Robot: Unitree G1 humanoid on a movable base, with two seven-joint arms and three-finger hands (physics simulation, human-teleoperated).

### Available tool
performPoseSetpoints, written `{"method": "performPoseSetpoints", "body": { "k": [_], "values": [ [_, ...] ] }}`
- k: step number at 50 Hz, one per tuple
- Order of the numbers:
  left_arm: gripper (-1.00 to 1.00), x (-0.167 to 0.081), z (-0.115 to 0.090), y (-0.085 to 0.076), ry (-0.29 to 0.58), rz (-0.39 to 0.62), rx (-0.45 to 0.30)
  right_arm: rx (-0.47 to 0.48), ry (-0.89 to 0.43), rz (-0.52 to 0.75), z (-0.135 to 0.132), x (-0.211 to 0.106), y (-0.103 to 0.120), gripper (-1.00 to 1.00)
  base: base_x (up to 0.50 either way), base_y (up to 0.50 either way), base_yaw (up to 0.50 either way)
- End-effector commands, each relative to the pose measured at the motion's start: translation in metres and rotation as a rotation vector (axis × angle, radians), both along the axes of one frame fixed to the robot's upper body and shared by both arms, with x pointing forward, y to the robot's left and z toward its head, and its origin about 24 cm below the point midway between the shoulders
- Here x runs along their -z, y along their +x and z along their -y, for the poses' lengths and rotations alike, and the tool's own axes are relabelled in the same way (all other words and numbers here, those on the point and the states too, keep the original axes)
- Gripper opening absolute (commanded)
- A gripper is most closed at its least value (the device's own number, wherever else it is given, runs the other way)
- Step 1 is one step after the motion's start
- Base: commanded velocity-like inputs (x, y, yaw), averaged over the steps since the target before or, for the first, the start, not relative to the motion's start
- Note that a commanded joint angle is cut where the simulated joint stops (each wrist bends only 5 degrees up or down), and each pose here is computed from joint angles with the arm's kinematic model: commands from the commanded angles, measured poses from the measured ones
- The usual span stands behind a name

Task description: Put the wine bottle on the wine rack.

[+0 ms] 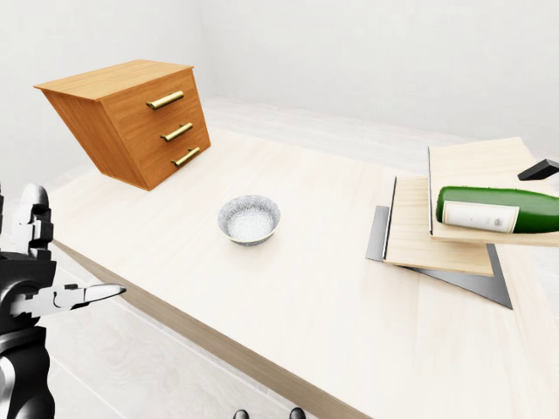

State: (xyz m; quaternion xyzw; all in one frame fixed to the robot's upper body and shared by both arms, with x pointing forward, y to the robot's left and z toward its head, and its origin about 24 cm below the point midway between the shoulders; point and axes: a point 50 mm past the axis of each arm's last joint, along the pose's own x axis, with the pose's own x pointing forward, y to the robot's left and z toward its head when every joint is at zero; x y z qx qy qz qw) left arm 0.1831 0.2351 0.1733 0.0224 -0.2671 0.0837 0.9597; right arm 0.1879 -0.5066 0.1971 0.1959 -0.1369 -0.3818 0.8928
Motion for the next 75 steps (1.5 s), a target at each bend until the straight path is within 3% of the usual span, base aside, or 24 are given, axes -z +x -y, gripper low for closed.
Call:
{"method": "performPoseSetpoints", "body": {
  "k": [1,75],
  "values": [
    [1.00,0.000,0.001,0.000,0.000,0.003,0.001,0.008,-0.007,0.002,0.003,0.000,-0.007,1.00,0.00,0.00,0.00],
    [1.00,0.003,0.002,0.002,0.001,-0.017,0.007,-0.014,0.027,-0.029,0.002,0.028,-0.020,1.00,0.00,0.00,0.00]
  ]
}}
